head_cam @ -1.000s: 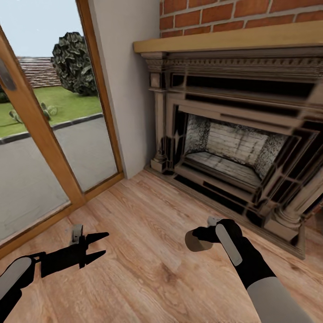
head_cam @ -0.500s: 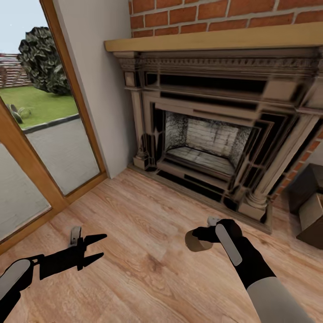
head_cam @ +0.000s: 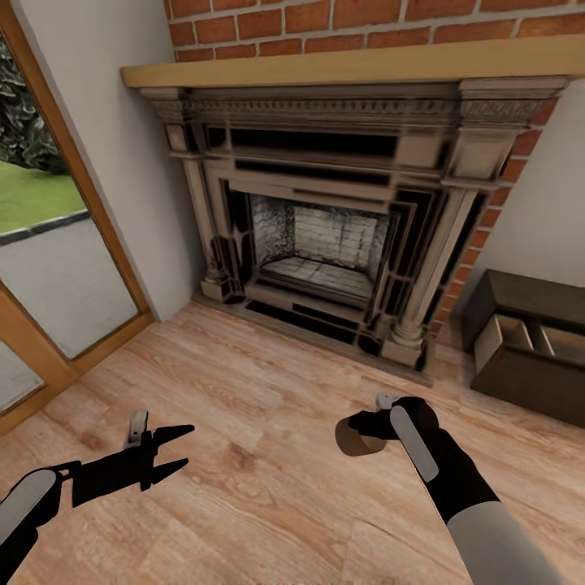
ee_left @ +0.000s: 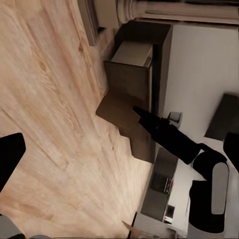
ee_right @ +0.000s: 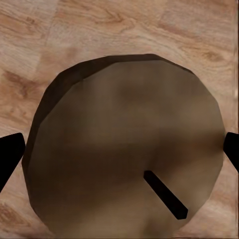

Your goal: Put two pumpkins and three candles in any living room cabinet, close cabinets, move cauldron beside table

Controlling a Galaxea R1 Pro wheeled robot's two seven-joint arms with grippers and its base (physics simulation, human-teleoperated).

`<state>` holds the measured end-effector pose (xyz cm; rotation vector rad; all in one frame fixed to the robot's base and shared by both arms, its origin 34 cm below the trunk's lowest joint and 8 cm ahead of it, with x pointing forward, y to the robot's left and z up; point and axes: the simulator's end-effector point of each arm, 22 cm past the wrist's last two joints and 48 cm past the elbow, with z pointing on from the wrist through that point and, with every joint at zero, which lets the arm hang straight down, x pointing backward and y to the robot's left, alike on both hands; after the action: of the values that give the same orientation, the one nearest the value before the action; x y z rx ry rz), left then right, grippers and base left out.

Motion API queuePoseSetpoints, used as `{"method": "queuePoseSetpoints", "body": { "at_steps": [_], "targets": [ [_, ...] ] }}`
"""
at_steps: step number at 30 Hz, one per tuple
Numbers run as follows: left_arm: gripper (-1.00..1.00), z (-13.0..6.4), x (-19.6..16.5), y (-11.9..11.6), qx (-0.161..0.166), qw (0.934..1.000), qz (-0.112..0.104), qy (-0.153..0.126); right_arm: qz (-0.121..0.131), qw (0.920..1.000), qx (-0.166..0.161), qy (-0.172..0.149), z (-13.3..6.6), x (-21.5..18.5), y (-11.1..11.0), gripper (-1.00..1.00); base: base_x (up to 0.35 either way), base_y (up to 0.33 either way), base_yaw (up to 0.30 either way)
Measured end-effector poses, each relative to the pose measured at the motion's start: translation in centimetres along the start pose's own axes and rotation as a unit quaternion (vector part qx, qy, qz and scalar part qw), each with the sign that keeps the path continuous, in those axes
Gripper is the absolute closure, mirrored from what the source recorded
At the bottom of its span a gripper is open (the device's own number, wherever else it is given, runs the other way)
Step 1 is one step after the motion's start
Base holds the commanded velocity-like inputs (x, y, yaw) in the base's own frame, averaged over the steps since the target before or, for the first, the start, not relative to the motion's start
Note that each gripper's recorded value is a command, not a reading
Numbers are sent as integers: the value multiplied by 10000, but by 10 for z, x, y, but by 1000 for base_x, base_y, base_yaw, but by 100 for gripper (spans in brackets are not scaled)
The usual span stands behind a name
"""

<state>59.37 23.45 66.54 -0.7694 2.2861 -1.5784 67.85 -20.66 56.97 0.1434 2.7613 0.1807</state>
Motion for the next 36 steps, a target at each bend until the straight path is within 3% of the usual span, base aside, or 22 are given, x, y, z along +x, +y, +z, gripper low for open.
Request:
{"method": "queuePoseSetpoints", "body": {
  "at_steps": [12, 22, 36],
  "targets": [
    [-100, -1, 0, -3, 1, 10000, 43, -13, 2, 10000, -2, -44, -4, -3, 0, 100, -7, -314, -256],
    [-100, -2, 0, -4, 5, 10000, 63, -22, -1, 9999, -19, -104, -8, -7, 1, 100, 0, -321, -92],
    [-100, -3, 0, -5, 10, 10000, 72, -29, 1, 9999, -14, -108, -9, -8, 1, 100, 10, -321, -274]
  ]
}}
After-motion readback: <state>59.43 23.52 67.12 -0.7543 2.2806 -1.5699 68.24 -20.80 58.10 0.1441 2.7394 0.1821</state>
